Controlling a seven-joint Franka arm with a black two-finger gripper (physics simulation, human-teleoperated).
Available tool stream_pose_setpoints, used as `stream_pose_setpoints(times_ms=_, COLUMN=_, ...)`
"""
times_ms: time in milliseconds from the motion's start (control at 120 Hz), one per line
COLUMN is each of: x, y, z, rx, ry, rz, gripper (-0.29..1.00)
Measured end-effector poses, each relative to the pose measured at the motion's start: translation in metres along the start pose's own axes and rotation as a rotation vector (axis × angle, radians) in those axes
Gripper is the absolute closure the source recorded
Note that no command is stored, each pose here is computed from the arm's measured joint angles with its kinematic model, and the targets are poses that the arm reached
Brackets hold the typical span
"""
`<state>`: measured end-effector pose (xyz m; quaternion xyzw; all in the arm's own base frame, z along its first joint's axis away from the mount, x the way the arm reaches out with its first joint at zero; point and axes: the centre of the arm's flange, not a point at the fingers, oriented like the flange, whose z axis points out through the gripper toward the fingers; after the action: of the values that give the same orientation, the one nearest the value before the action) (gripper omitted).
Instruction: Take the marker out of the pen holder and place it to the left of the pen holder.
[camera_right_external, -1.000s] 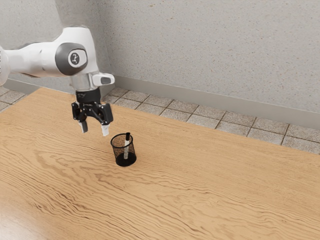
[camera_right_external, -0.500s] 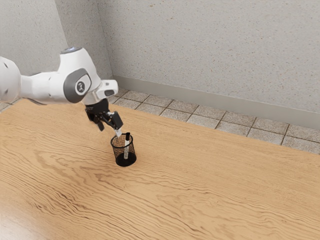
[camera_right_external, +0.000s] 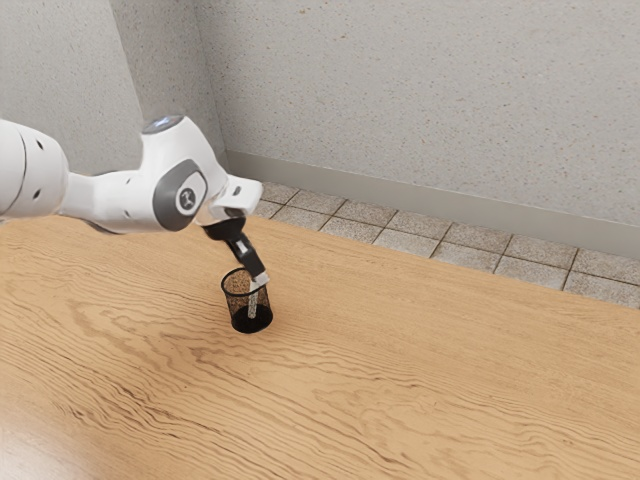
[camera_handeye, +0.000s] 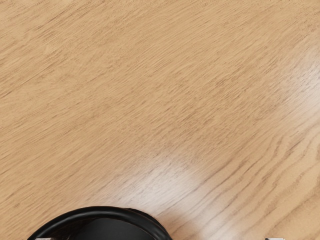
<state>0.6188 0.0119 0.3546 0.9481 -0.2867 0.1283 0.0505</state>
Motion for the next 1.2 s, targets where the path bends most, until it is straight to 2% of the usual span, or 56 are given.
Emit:
stream_pose_setpoints(times_ms=158, x=-0.006, y=-0.004, z=0.001, rx=0.003, ry=-0.001, rz=0.07, gripper=0.3)
stream_pose_setpoints(times_ms=592, x=-0.004, y=0.003, z=0.006, rx=-0.008, ry=-0.002, rz=0.226, gripper=0.55)
stream_pose_setpoints(times_ms=950, x=-0.005, y=0.003, z=0.002, rx=-0.007, ry=-0.002, rz=0.284, gripper=0.69)
stream_pose_setpoints(times_ms=1200, x=0.002, y=0.007, z=-0.023, rx=0.016, ry=0.008, rz=0.318, gripper=0.74)
